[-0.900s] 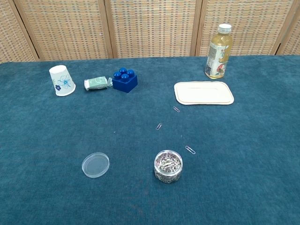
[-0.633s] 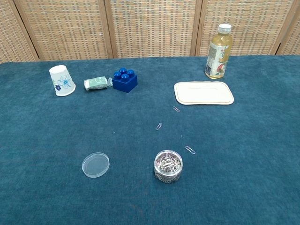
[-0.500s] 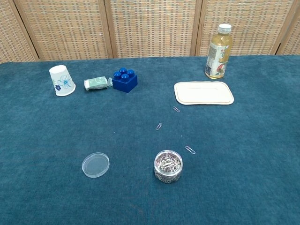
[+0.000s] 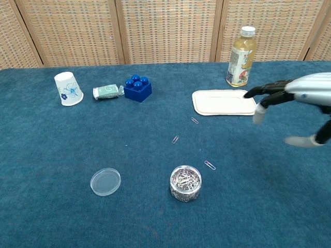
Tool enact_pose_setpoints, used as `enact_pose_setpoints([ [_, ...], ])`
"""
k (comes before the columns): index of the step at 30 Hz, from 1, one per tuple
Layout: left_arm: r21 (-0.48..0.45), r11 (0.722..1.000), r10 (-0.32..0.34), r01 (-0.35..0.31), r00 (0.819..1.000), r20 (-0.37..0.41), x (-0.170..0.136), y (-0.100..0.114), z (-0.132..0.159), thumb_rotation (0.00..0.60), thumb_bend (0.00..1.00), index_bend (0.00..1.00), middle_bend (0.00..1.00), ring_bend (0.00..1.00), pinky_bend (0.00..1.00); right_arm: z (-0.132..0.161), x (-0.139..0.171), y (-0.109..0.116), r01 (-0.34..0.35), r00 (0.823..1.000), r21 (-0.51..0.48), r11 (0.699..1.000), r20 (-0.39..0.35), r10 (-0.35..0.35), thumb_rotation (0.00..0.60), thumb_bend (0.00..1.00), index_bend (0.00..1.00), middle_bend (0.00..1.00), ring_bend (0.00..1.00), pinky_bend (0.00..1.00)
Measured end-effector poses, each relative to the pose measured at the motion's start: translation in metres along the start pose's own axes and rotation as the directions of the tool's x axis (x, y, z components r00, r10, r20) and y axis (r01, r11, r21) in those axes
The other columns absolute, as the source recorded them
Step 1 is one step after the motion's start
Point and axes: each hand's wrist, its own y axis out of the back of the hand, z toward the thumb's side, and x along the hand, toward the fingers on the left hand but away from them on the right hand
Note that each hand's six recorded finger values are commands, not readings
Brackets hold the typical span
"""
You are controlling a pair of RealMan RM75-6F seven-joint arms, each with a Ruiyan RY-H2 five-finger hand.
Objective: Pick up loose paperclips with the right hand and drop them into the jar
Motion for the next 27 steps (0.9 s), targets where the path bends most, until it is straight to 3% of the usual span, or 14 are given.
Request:
enact_pose_setpoints([
  [7,0.013,1.000,-0.019,0.020,1.000,-0.013,0.006,-0.006,-0.001,0.600,0.00,0.00,0.00,0.00,0.00,0.033,-0.041,-0.025,-0.079,0.993,0.077,0.994,-0.087,0.086,0.600,0.65,0.37,0.03,0.00,0.00],
  [14,0.019,0.999,-0.032,0.033,0.999,-0.024,0.010,-0.011,-0.003,0.600,0.00,0.00,0.00,0.00,0.00,0.047,-0.062,-0.040,-0.107,0.988,0.135,0.985,-0.096,0.121,0.600,0.66,0.37,0.03,0.00,0.00],
  [27,0.021,0.999,-0.037,0.038,0.999,-0.032,0.012,-0.013,-0.004,0.600,0.00,0.00,0.00,0.00,0.00,0.067,-0.080,-0.058,-0.152,0.980,0.125,0.980,-0.109,0.165,0.600,0.66,0.38,0.03,0.00,0.00],
])
